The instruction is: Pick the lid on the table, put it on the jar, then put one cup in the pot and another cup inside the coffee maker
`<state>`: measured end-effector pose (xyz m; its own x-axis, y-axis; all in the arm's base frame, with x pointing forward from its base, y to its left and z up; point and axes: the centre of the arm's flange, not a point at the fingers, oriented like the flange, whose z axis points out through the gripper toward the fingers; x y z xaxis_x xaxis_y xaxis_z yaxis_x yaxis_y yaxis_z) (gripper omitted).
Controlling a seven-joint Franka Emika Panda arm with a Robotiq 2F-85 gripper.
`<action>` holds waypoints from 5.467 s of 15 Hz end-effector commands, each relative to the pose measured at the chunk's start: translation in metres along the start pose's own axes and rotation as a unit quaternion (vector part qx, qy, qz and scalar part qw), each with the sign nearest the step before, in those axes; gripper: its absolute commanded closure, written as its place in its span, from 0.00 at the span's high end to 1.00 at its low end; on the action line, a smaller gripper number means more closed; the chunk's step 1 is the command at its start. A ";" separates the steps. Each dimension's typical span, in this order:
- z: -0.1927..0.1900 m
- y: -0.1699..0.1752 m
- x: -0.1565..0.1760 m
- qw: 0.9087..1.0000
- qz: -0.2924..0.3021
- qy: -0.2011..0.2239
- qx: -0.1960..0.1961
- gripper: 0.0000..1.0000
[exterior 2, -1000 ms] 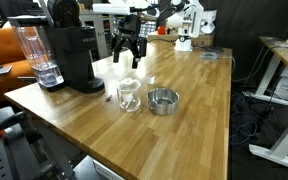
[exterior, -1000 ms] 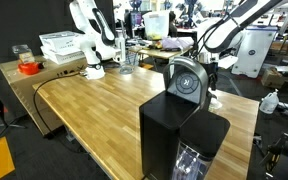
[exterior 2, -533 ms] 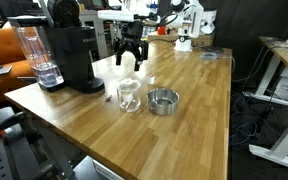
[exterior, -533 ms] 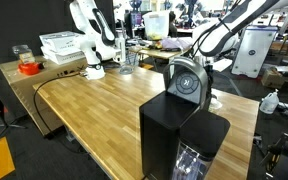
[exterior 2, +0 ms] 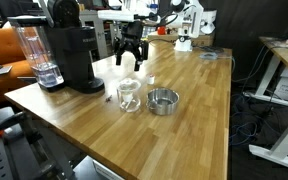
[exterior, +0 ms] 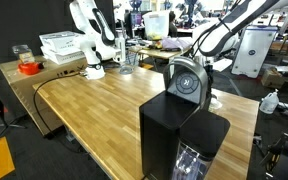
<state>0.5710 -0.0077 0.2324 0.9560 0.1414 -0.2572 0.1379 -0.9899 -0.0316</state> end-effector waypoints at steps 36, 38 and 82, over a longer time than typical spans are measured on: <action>0.082 -0.059 0.044 0.983 -0.167 -0.034 0.074 1.00; 0.085 -0.054 0.044 0.983 -0.161 -0.032 0.080 1.00; 0.104 -0.049 0.075 0.977 -0.188 -0.042 0.087 1.00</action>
<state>0.6057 0.0527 0.1112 0.8314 0.4863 -0.2689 0.4116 -0.8641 -0.2898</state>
